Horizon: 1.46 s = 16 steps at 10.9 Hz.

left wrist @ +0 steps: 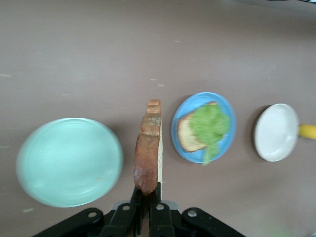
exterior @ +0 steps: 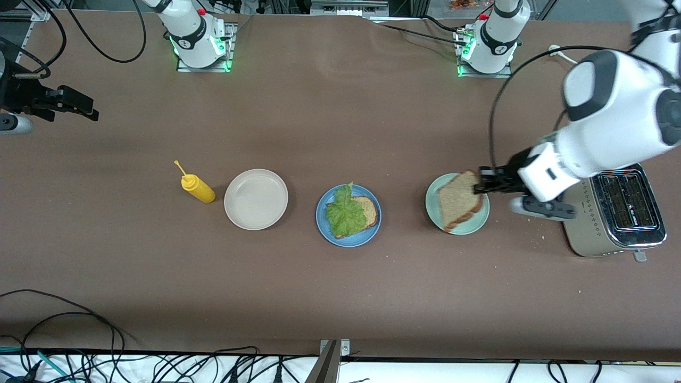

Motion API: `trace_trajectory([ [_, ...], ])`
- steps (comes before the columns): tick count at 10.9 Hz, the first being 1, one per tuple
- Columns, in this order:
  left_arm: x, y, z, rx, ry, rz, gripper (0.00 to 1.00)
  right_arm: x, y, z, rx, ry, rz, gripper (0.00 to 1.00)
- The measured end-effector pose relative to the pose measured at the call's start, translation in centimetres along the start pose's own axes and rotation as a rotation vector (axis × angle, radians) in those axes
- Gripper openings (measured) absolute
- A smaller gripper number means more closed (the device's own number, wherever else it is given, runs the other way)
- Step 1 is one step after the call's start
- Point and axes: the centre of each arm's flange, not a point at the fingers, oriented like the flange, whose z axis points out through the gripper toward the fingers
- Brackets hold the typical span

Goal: Make sandwich in blue plate with both arms
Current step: 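Carry the bread slice with the left gripper over the blue plate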

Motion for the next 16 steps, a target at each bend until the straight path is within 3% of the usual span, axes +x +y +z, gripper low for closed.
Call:
trace_trajectory([
  [4, -0.6, 4.5, 6.3, -0.147, -0.051, -0.061, 0.08, 1.7, 0.6, 0.3, -0.010, 0.071, 0.010, 1.00],
  [6, -0.5, 5.4, 10.2, -0.216, -0.110, -0.104, 0.08, 1.8, 0.6, 0.4, -0.010, 0.072, 0.009, 1.00],
  [10, -0.2, 8.7, 18.1, -0.337, -0.103, -0.195, 0.08, 1.9, 0.3, 0.1, -0.011, 0.078, 0.005, 1.00],
  [15, 0.8, 11.3, 21.6, -0.351, -0.070, -0.185, 0.08, 1.7, 0.5, -1.2, -0.016, 0.093, 0.008, 1.00],
  [16, 0.8, 11.4, 22.9, -0.343, -0.053, -0.190, 0.08, 1.7, 0.8, -1.1, -0.038, 0.090, 0.008, 1.00],
])
